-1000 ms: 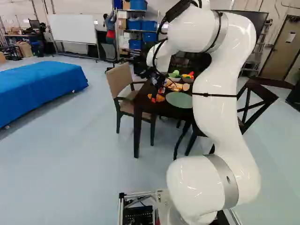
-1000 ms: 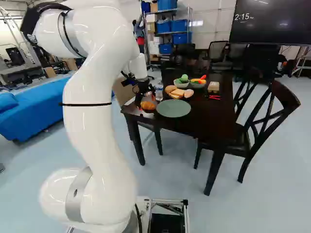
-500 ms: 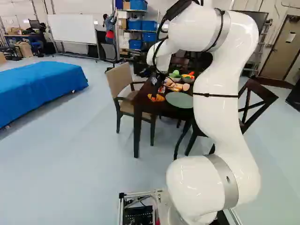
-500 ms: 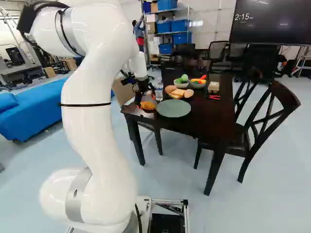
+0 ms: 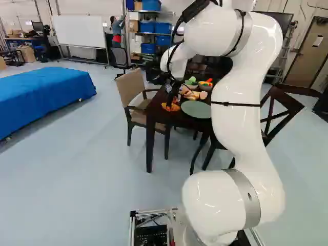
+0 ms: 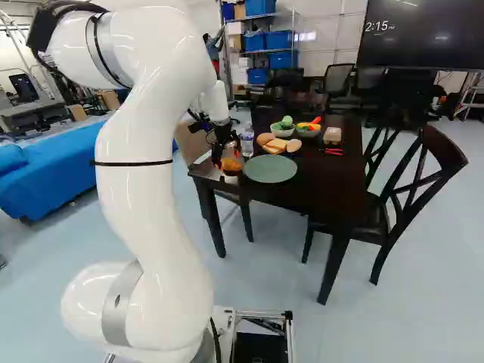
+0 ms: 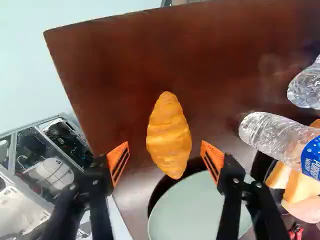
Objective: Move the croissant to the empty plate
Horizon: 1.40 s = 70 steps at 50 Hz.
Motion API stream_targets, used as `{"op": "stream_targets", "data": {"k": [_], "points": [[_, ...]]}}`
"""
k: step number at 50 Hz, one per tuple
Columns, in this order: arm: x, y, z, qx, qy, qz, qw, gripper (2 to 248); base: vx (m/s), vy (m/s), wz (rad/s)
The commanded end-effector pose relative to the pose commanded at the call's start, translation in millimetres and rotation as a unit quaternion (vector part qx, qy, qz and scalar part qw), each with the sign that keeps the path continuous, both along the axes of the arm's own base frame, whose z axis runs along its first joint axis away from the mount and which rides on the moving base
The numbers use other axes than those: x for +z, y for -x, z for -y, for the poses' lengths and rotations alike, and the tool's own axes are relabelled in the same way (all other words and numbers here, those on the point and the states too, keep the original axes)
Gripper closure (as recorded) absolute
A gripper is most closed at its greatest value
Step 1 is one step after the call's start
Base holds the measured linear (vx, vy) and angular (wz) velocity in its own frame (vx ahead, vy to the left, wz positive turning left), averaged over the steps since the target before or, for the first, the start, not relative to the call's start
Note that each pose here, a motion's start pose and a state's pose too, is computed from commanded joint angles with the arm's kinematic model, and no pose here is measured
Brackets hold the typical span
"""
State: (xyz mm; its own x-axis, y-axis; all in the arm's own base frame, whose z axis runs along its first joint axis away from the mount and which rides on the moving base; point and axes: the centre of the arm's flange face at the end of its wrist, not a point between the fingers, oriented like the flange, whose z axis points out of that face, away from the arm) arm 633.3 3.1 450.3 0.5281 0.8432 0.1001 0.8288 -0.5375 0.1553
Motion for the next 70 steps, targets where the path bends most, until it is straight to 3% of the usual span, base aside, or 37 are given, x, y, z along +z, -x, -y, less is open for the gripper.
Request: {"op": "stream_targets", "data": {"k": [2,7,8,12,13,17,18,23,24,28,29,33,34,70], "points": [[0.0,0.0,0.0,0.000,0.000,0.000,1.0000,57,0.000,0.000,0.000],[0.0,0.0,0.0,0.000,0.000,0.000,1.0000,57,0.000,0.000,0.000],[0.0,0.0,0.0,0.000,0.000,0.000,1.0000,69,0.000,0.000,0.000],[0.0,0.0,0.0,0.000,0.000,0.000,1.0000,69,0.000,0.000,0.000],[0.0,0.0,0.0,0.000,0.000,0.000,1.0000,81,0.000,0.000,0.000],[0.0,0.0,0.0,0.000,0.000,0.000,1.0000,81,0.000,0.000,0.000],[0.0,0.0,0.0,0.000,0.000,0.000,1.0000,94,0.000,0.000,0.000],[0.0,0.0,0.0,0.000,0.000,0.000,1.0000,94,0.000,0.000,0.000],[0.0,0.0,0.0,0.000,0.000,0.000,1.0000,105,0.000,0.000,0.000],[0.0,0.0,0.0,0.000,0.000,0.000,1.0000,105,0.000,0.000,0.000],[0.0,0.0,0.0,0.000,0.000,0.000,1.0000,117,0.000,0.000,0.000],[0.0,0.0,0.0,0.000,0.000,0.000,1.0000,117,0.000,0.000,0.000],[0.0,0.0,0.0,0.000,0.000,0.000,1.0000,129,0.000,0.000,0.000],[0.0,0.0,0.0,0.000,0.000,0.000,1.0000,133,0.000,0.000,0.000]]}}
